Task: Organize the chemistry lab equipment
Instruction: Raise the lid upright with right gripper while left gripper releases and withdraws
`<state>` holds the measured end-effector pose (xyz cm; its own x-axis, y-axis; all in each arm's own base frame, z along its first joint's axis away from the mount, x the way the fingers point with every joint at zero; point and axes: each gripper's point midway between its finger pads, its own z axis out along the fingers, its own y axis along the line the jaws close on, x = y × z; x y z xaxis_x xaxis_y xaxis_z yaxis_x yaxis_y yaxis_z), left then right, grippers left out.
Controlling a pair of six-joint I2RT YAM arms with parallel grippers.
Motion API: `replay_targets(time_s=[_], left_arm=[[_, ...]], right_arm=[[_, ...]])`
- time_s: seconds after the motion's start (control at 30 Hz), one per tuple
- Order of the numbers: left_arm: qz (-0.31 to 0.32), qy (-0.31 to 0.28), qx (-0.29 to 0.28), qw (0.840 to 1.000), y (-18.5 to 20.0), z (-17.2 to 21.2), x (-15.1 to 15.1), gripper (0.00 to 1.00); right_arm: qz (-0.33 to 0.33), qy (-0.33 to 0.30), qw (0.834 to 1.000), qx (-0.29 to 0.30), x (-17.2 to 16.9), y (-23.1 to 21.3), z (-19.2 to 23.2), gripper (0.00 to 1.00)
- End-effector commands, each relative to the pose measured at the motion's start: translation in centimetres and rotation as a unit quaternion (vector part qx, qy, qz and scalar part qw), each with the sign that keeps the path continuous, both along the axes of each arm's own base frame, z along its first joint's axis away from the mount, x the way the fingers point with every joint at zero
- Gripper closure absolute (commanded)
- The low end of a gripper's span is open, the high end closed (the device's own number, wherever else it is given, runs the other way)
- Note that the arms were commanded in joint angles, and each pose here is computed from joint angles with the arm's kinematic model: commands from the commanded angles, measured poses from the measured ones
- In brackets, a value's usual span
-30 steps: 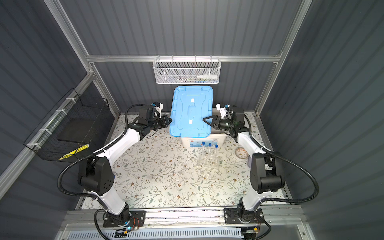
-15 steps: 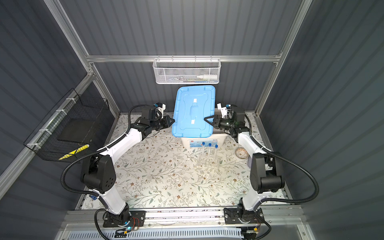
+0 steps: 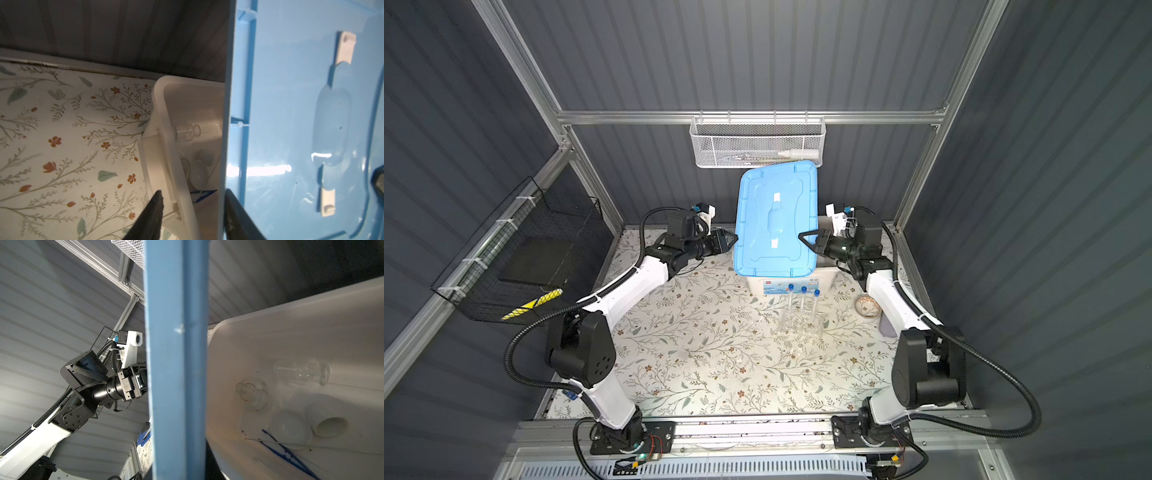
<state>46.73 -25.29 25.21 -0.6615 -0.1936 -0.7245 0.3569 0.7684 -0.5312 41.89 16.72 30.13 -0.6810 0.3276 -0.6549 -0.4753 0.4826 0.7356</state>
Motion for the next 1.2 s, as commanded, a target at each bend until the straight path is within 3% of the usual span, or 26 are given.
replay_targets(time_s=[0.0,0.27,0.4,0.53,0.73,1.17], left_arm=[[0.027,-0.037,0.017,0.999,1.4,2.9,-0.4,0.37],[0.06,-0.054,0.046,0.996,3.3,3.7,-1.0,0.15],[0.079,-0.067,0.05,0.993,4.1,4.6,-1.1,0.02],[0.09,-0.07,0.059,0.992,4.8,4.1,-1.5,0.0],[0.091,-0.077,0.06,0.991,4.9,4.5,-1.7,0.0],[0.098,-0.113,0.028,0.988,4.8,6.9,-1.4,0.0]], right_arm=[[-0.015,-0.062,0.998,-0.012,-0.6,-0.7,2.9,0.83],[-0.079,-0.141,0.979,-0.123,-2.7,-2.9,5.7,0.82],[-0.121,-0.184,0.956,-0.191,-3.6,-4.1,6.9,0.81],[-0.152,-0.232,0.928,-0.249,-4.5,-4.7,8.6,0.81],[-0.202,-0.294,0.868,-0.346,-4.7,-5.4,9.9,0.8],[-0.251,-0.432,0.693,-0.52,-5.7,-3.9,12.7,0.82]])
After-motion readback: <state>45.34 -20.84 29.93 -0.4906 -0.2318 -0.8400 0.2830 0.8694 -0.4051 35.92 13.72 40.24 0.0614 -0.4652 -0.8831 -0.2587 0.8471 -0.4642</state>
